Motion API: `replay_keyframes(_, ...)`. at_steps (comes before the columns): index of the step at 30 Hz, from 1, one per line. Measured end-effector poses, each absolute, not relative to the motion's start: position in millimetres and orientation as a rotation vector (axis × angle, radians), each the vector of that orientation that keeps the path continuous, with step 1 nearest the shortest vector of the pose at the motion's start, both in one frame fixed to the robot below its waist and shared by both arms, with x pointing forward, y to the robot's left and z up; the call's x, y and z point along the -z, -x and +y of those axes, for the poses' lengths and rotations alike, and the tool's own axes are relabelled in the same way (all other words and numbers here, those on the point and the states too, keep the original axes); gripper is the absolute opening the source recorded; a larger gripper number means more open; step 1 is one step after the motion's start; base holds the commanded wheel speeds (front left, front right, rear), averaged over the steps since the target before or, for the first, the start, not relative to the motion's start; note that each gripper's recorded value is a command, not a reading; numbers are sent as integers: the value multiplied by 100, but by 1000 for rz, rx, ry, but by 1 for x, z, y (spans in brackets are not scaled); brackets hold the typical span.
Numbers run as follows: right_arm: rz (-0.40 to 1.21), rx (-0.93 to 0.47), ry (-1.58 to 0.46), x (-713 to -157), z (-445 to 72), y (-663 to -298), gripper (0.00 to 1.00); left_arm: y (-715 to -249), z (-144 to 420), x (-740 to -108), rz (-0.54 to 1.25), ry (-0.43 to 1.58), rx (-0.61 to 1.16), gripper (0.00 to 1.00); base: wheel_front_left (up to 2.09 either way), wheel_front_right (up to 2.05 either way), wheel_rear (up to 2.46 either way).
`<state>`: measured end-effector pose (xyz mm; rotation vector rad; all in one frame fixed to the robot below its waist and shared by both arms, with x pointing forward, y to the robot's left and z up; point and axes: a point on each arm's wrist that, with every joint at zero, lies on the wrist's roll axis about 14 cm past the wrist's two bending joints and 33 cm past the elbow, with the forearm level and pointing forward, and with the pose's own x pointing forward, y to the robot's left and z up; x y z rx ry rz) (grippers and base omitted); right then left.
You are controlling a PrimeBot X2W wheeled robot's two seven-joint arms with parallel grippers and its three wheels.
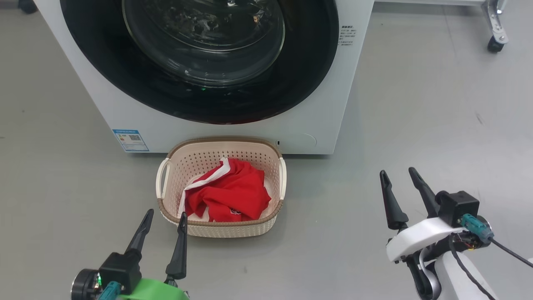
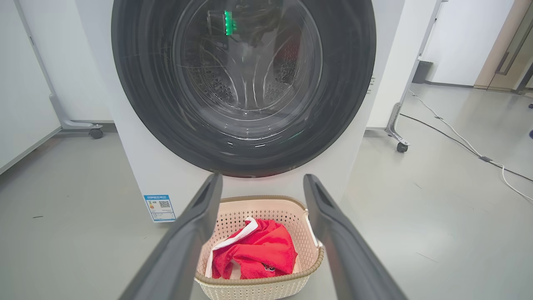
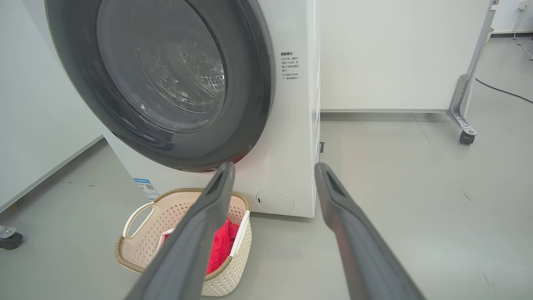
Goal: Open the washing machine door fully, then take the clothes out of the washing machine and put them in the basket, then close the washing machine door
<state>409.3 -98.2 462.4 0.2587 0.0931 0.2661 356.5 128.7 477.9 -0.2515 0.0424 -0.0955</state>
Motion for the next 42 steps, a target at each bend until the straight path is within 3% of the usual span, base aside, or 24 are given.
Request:
replay_keyframes(17,74,-183,-264,-466,-122,-366,100,-338,110,-481,42,264,155,100,0,0,0)
replay_keyframes(42,58,-172,-280,-470,-121,-353,100,-336,109,-487,27,263,165,100,0,0,0)
